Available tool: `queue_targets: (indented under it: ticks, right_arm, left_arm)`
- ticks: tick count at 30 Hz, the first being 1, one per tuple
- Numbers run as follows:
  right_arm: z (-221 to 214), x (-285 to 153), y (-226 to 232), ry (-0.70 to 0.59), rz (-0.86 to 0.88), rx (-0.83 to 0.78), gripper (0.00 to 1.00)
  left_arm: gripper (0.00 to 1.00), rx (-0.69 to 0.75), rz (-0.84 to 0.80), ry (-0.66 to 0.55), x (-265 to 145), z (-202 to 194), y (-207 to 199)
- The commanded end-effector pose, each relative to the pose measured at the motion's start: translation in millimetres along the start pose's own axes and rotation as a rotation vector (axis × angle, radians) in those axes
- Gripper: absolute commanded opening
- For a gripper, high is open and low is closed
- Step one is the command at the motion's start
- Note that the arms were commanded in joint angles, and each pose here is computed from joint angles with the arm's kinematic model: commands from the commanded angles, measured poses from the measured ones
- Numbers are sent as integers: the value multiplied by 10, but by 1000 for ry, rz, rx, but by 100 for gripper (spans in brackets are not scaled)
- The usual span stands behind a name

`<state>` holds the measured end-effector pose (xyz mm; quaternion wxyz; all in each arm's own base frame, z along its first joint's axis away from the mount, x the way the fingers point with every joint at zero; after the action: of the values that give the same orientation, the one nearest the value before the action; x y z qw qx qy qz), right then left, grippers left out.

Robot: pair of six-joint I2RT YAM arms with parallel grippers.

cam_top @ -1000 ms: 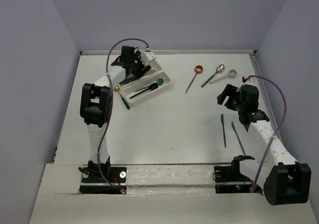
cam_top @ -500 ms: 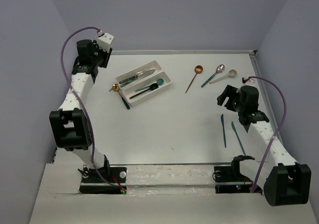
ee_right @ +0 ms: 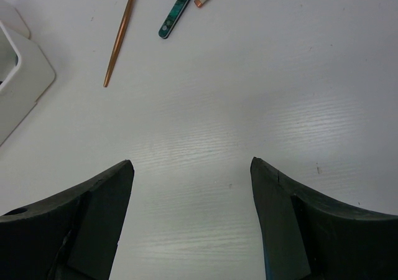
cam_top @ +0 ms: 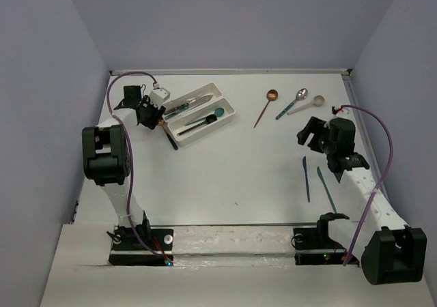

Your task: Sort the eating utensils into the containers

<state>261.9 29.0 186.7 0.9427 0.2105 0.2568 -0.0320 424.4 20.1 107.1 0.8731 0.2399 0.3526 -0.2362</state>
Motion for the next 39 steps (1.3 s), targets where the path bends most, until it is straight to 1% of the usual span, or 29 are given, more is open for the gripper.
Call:
queue_targets:
  ticks: [1,5,8,12,17,18,20,21,23,26,27,32,33,35,36,38,39]
  right_arm:
    - [47,-32,2,-33,11,-9,82]
    - [47,-21,4,-31,12,-8,82]
    - [48,-20,4,-30,11,-9,82]
    - [42,-19,2,-28,11,-7,82]
    - [45,-21,2,-30,10,-7,82]
    - [41,-20,-3,-29,8,-9,82]
    - [38,-21,-5,-28,7,-10,82]
    - [43,-23,-3,-31,9,-10,82]
    - [47,-24,-3,-32,7,-10,82]
    - [47,-24,-3,-32,7,-10,82]
    - [47,-24,-2,-32,7,-9,82]
    - [55,-35,1,-34,8,-12,82]
    - [54,-36,0,-36,9,-12,82]
    - [53,-44,0,-37,10,-12,82]
    - [58,-46,3,-38,10,-12,82]
    - [64,-43,5,-40,11,-12,82]
    - [65,-42,6,-38,10,-12,82]
  left_arm:
    - [55,60,37,2,2,26,131]
    - [49,67,38,40,82,-72,141]
    - [48,67,37,47,122,-98,150]
    - [45,63,49,50,180,-78,211]
    - [38,46,50,49,252,-52,247]
    - [35,42,43,49,268,-57,249]
    - [31,43,24,56,275,-74,226]
    - [27,44,6,65,269,-90,202]
    - [23,54,-16,78,261,-126,173]
    - [10,56,-55,118,235,-230,122]
    - [0,50,-61,132,223,-263,122]
    - [0,-42,-14,167,119,-460,312]
    - [0,-73,0,181,55,-563,365]
    - [0,-80,8,184,-64,-644,392]
    - [0,-73,-16,210,-111,-803,327]
    - [0,-37,-19,209,-261,-850,272]
    - [0,-27,-51,235,-290,-986,131]
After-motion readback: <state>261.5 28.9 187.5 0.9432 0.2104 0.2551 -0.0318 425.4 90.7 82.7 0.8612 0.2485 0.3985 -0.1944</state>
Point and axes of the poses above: each gripper's point midway between its finger pads, its own x axis out along the fingers, its own y axis along the line the jaws close on, z = x × y, the point moved 7 cm from there along -x, back along the fingers, and after that the axes turned 3 degrees about x, right-handed, at the moved point
